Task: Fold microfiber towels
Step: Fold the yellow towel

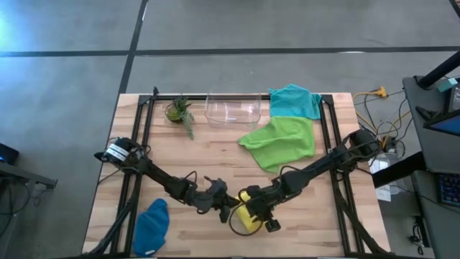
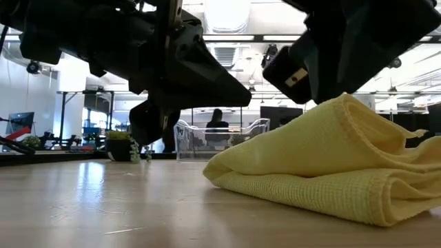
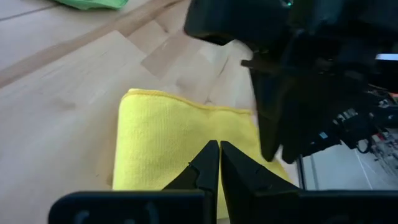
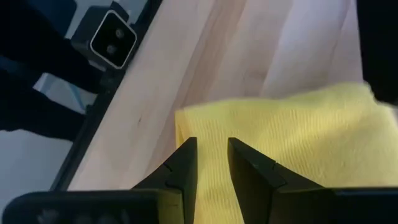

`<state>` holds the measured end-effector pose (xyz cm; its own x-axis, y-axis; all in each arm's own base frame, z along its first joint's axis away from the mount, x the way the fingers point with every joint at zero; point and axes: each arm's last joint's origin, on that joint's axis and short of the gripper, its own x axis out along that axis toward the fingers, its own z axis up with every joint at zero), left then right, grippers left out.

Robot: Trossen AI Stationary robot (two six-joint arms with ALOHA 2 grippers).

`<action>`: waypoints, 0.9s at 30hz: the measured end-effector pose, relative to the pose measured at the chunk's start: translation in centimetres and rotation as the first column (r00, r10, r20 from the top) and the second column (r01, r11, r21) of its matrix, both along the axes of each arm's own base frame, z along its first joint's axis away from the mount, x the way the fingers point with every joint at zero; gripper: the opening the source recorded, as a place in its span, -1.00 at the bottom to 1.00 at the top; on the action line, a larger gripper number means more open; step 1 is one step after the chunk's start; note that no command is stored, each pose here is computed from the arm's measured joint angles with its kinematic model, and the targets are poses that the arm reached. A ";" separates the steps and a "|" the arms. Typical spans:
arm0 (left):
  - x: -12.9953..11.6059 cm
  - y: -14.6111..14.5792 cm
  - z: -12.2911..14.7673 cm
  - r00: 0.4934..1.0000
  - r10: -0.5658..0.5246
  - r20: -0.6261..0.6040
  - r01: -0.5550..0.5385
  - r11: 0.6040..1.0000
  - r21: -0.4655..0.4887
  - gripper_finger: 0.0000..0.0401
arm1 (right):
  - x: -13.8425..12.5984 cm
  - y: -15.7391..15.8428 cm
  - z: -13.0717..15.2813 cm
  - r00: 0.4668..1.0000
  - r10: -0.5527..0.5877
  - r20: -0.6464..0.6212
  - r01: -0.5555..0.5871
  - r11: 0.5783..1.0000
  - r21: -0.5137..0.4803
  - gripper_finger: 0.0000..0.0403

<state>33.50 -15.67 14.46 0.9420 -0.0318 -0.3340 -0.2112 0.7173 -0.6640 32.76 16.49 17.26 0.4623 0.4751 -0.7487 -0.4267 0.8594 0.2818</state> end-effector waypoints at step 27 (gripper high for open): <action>-0.2 0.1 -0.3 1.000 0.000 -0.015 0.000 1.000 0.007 -1.00 | 2.3 1.6 -2.2 0.996 0.094 0.001 -0.094 0.994 -0.064 -0.58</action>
